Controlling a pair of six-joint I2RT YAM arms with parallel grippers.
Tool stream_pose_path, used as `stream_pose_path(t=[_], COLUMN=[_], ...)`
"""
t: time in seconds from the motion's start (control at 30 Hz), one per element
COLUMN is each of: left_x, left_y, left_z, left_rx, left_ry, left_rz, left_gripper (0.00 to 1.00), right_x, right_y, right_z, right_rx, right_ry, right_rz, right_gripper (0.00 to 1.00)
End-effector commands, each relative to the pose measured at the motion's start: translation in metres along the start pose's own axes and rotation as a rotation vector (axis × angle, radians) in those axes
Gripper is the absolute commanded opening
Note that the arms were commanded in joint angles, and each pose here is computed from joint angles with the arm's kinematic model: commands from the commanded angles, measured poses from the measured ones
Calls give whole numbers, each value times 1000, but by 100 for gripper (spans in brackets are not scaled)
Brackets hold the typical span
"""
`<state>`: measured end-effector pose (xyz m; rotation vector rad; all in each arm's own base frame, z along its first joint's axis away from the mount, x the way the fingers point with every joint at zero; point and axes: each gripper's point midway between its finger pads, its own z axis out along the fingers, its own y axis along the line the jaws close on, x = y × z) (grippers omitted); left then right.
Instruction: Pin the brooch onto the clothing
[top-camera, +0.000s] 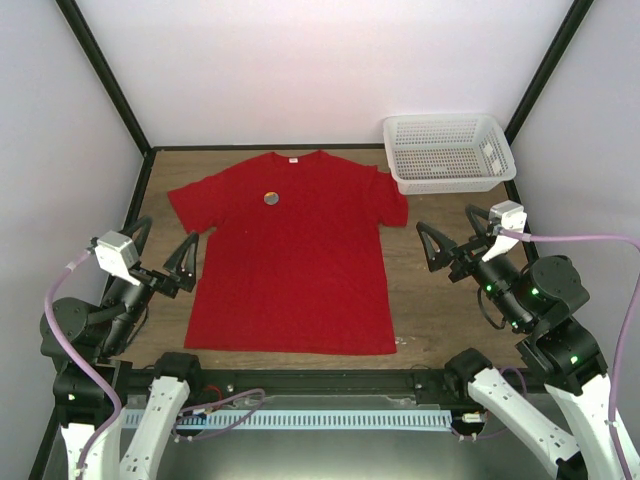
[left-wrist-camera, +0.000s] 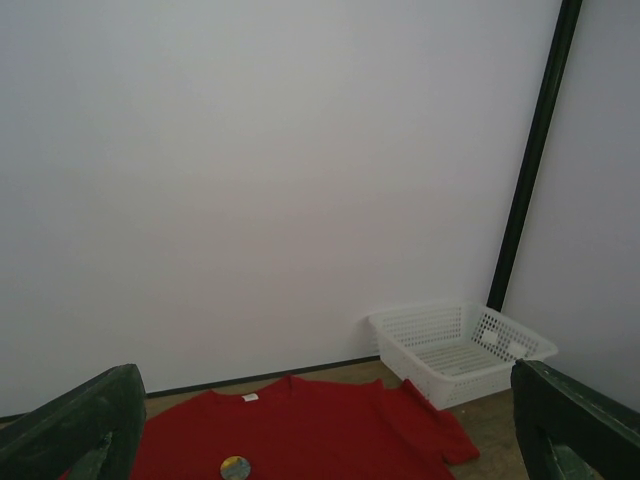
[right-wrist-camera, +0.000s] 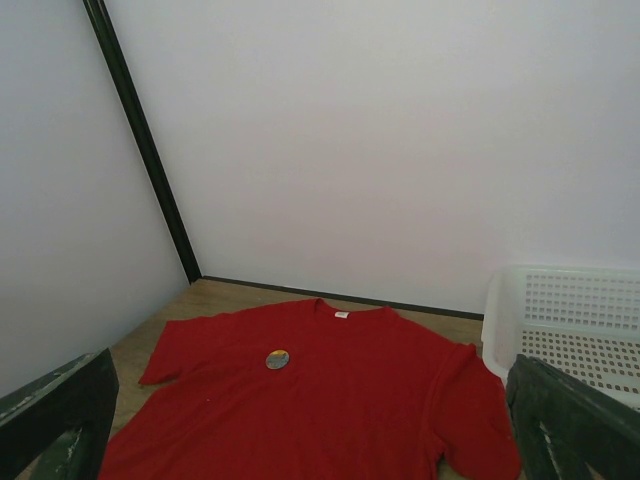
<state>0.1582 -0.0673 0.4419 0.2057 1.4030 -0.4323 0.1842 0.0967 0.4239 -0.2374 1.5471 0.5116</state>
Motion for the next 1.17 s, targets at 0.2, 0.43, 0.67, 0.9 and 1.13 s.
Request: stream_pose_path(t=[0.2,0.43,0.67,0.9,1.13], left_x=[-1,-2,0,30,28], left_y=[-3,-4,-3,25,34], left_z=[3,2,4,28,25], left_rx=[25,28,24,-96,-148], left_ry=[-7,-11,-6,152,121], left_rz=[-8,-8,-15,-103,-105], left_gripper=[100,100,100,100,100], right_x=[-8,-8,-7,2,1], right_y=[4,4,3,-2,-3], right_z=[-3,-2,-2,3,4], right_rx=[-19,-21,-15,8,14], right_ry=[-34,-34,-33,-9,-12], right_rz=[0,0,4,29,27], right_gripper=[100,100,100,100,100])
